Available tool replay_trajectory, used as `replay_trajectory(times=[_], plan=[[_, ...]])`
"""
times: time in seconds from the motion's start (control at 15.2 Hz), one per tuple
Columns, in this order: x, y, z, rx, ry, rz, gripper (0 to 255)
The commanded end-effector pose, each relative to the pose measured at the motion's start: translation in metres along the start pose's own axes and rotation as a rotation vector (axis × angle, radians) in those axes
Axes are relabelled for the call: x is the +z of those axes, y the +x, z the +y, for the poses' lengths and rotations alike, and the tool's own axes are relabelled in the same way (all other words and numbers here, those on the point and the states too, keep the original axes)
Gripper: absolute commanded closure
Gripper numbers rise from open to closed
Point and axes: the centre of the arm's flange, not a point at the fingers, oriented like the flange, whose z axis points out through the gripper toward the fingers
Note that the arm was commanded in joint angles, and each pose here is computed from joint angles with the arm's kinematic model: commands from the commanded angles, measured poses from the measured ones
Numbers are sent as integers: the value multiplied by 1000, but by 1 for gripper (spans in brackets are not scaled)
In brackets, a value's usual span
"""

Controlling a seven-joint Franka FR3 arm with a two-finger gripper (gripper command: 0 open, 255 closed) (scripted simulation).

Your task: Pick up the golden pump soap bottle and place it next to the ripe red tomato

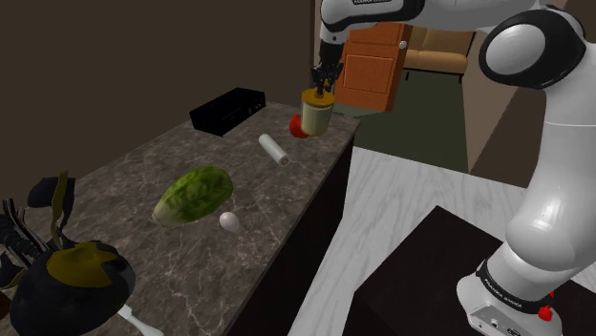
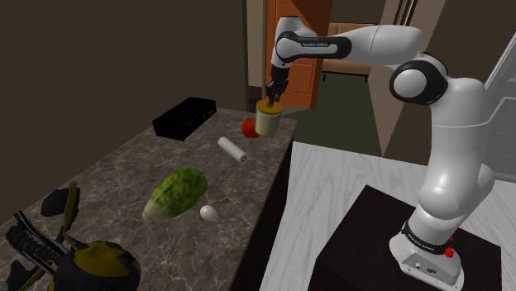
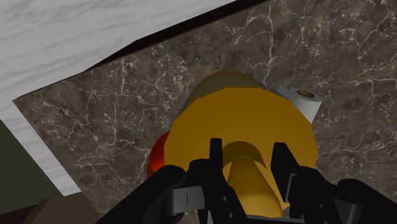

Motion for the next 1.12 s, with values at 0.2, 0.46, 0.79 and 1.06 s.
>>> replay_trajectory(times=[0.2, 0.46, 0.79, 1.06], plan=[[25, -4, 1, 0, 0, 2, 255], [46, -7, 2, 0, 0, 2, 255], [72, -10, 3, 0, 0, 2, 255], [93, -13, 3, 0, 0, 2, 255]])
